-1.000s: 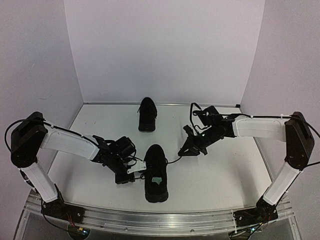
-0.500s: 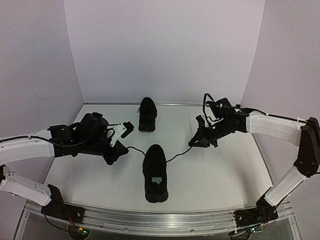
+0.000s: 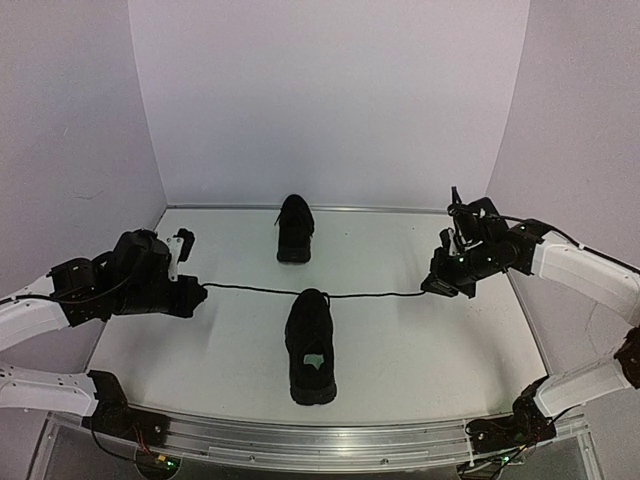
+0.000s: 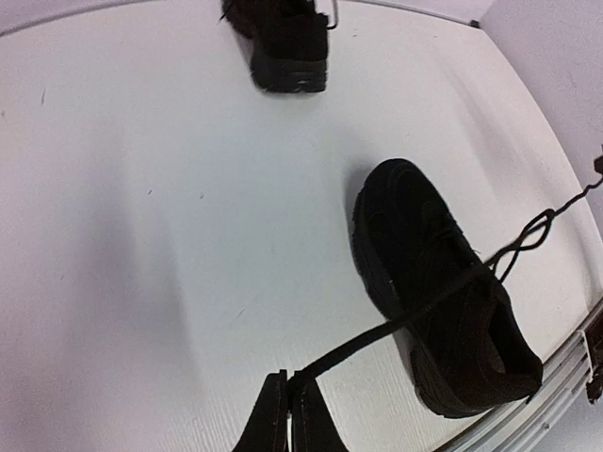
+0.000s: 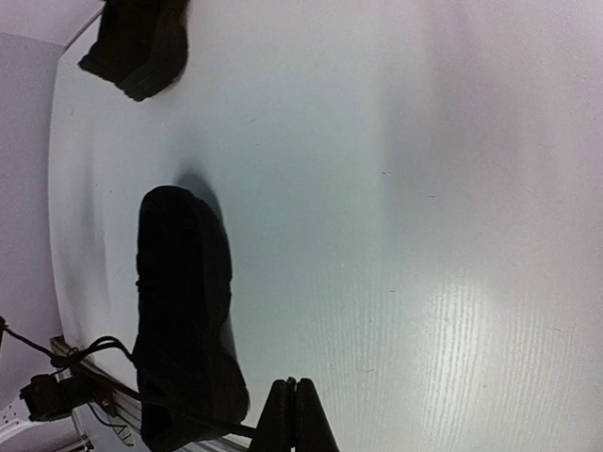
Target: Tie the shoes
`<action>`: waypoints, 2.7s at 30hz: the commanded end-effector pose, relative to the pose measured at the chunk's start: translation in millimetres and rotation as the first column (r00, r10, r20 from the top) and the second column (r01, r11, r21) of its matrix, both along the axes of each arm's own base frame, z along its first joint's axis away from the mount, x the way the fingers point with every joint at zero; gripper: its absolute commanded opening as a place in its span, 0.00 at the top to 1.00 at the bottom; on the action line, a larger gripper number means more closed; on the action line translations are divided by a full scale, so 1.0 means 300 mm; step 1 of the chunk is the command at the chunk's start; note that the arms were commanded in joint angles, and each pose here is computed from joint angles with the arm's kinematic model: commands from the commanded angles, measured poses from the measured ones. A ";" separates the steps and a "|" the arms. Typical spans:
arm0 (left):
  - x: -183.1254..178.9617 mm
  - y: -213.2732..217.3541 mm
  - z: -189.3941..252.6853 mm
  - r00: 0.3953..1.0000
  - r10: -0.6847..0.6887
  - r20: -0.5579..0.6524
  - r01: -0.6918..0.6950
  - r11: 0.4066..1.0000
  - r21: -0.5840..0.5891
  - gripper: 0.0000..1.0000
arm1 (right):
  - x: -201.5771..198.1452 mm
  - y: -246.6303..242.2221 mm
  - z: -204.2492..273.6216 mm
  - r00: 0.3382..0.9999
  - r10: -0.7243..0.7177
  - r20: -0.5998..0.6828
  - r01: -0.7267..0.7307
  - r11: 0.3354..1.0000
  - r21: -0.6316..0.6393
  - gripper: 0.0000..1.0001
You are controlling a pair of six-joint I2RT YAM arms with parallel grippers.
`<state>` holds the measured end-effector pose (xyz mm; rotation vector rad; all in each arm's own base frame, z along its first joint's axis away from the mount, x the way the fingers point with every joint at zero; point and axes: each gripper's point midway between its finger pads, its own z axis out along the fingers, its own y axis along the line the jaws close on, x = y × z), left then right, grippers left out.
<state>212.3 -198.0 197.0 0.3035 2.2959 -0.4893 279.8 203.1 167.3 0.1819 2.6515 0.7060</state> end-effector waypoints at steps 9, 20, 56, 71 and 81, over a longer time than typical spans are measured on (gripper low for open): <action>-0.098 0.269 -0.171 0.893 0.386 -0.232 -0.391 0.920 0.029 1.00 | -0.080 -0.185 -0.138 0.984 -0.159 -0.083 0.136 0.962 -0.236 1.00; -0.156 0.304 -0.321 0.776 0.507 -0.375 -0.514 0.853 0.090 1.00 | -0.155 -0.356 -0.244 0.904 -0.407 -0.133 0.309 0.835 -0.455 1.00; -0.136 0.480 -0.443 0.494 0.734 -0.466 -0.724 0.644 0.247 1.00 | -0.129 -0.546 -0.285 0.832 -0.546 -0.094 0.435 0.749 -0.500 1.00; 0.071 0.194 -0.376 0.778 0.360 -0.515 -0.384 0.921 0.063 0.47 | 0.009 -0.263 -0.264 0.978 -0.158 -0.137 0.133 0.975 -0.180 0.62; 0.169 0.183 -0.096 0.921 0.281 -0.270 -0.302 0.953 -0.038 0.01 | 0.070 -0.180 -0.014 0.998 -0.025 0.056 0.028 0.999 -0.043 0.02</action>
